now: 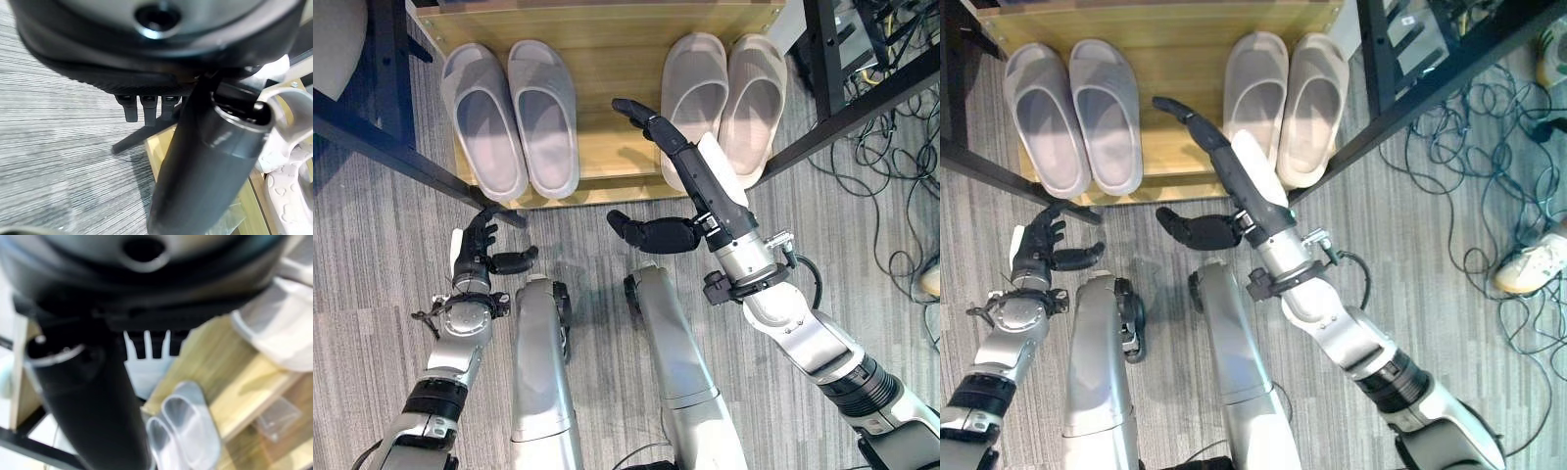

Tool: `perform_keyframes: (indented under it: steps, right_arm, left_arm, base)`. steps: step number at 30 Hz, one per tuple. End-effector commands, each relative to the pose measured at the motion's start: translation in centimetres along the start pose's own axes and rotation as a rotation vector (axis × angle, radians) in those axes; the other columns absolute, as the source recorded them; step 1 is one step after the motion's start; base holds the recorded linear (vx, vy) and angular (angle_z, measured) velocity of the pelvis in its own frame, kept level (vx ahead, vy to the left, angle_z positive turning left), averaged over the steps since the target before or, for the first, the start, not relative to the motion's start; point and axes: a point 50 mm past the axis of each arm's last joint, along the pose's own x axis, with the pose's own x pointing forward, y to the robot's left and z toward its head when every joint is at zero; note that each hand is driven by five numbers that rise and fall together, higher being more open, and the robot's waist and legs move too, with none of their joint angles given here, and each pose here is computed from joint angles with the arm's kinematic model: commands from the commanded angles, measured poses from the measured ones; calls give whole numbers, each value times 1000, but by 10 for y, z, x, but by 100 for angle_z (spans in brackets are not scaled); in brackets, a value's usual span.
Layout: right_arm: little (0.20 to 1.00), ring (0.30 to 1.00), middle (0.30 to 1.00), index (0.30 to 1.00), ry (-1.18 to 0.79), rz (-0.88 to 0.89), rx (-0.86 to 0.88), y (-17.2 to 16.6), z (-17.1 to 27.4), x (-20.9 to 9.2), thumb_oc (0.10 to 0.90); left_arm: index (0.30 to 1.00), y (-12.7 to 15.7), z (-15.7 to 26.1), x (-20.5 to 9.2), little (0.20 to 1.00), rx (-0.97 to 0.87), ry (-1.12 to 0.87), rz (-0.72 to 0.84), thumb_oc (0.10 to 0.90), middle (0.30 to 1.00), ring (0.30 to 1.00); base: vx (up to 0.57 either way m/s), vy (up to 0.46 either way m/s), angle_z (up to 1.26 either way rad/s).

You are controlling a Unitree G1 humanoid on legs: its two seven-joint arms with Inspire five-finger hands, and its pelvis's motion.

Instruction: Arrange the slippers neatly on the shoe rack.

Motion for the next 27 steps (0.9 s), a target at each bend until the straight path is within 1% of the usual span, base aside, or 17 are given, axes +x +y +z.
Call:
perform_keyframes:
  steps: [1, 5, 6, 7, 8, 10, 11, 12, 19, 20, 21, 22, 23, 24, 25, 26, 27]
  right_arm:
    - [900, 900, 900, 900, -124, -18, -38, -10, 17, 4, 800]
    - [900, 900, 900, 900, 120, 34, -85, -1, -33, -19, 800]
    - [900, 900, 900, 900, 120, 34, -85, -1, -33, -19, 800]
    - [900, 900, 900, 900, 183, 46, -113, -1, -46, -27, 800]
    - [900, 900, 900, 900, 309, 66, -112, 8, -71, -45, 800]
    - [900, 900, 900, 900, 367, 77, -119, 10, -81, -54, 800]
    - [900, 900, 900, 900, 493, 98, -119, 20, -103, -76, 800]
    - [900, 900, 900, 900, 564, 108, -114, 24, -113, -89, 800]
    - [900, 900, 900, 900, 913, 147, -80, 49, -151, -167, 800]
    - [900, 900, 900, 900, 965, 159, -76, 53, -154, -182, 800]
    - [900, 900, 900, 900, 965, 159, -75, 53, -154, -182, 800]
    - [900, 900, 900, 900, 1080, 164, -49, 60, -158, -210, 800]
    - [900, 900, 900, 900, 1133, 172, -41, 63, -158, -226, 800]
    - [900, 900, 900, 900, 1133, 172, -40, 63, -158, -226, 800]
    - [900, 900, 900, 900, 1162, 183, -32, 66, -157, -235, 800]
    - [900, 900, 900, 900, 1241, 176, -52, 56, -158, -261, 800]
    - [900, 900, 900, 900, 1297, 161, -14, 67, -161, -266, 800]
  left_arm:
    - [900, -2, 6, -5, 900, 8, -84, -17, 800, 900, 900]
    - [900, -20, -10, -15, 900, 4, -35, -84, 800, 900, 900]
    - [900, -20, -10, -15, 900, 4, -35, -84, 800, 900, 900]
    - [900, -21, -13, -17, 900, 10, -25, -94, 800, 900, 900]
    - [900, -28, -19, -21, 900, 14, -5, -124, 800, 900, 900]
    - [900, -32, -22, -23, 900, 10, 8, -139, 800, 900, 900]
    - [900, -41, -31, -29, 900, 14, 38, -174, 800, 900, 900]
    - [900, -44, -36, -31, 900, 13, 56, -182, 800, 900, 900]
    - [900, -71, -69, -60, 900, -1, 181, -286, 800, 900, 900]
    - [900, -71, -74, -63, 900, 6, 200, -291, 800, 900, 900]
    - [900, -71, -74, -63, 900, 6, 200, -291, 800, 900, 900]
    - [900, -72, -86, -72, 900, 8, 244, -296, 800, 900, 900]
    - [900, -73, -90, -76, 900, 17, 263, -307, 800, 900, 900]
    - [900, -73, -90, -76, 900, 17, 263, -307, 800, 900, 900]
    - [900, -72, -95, -80, 900, 18, 282, -309, 800, 900, 900]
    - [900, -40, -40, -70, 900, 47, 29, -291, 800, 900, 900]
    - [900, -39, -75, -79, 900, 109, 132, -295, 800, 900, 900]
  base:
    - [-62, -47, -2]
    - [-16, -34, 13]
    - [22, -28, 22]
    - [-27, -71, 28]
    - [54, -65, 23]
    - [38, -48, 14]
    - [58, -48, 13]
    - [147, -31, 13]
    - [144, 13, -4]
    - [96, 25, -10]
    - [132, 30, -12]
    - [152, 26, -9]
    - [152, 27, -2]
    - [130, 3, -6]
    - [188, 5, -5]
    - [224, -3, -13]
    - [158, 8, -10]
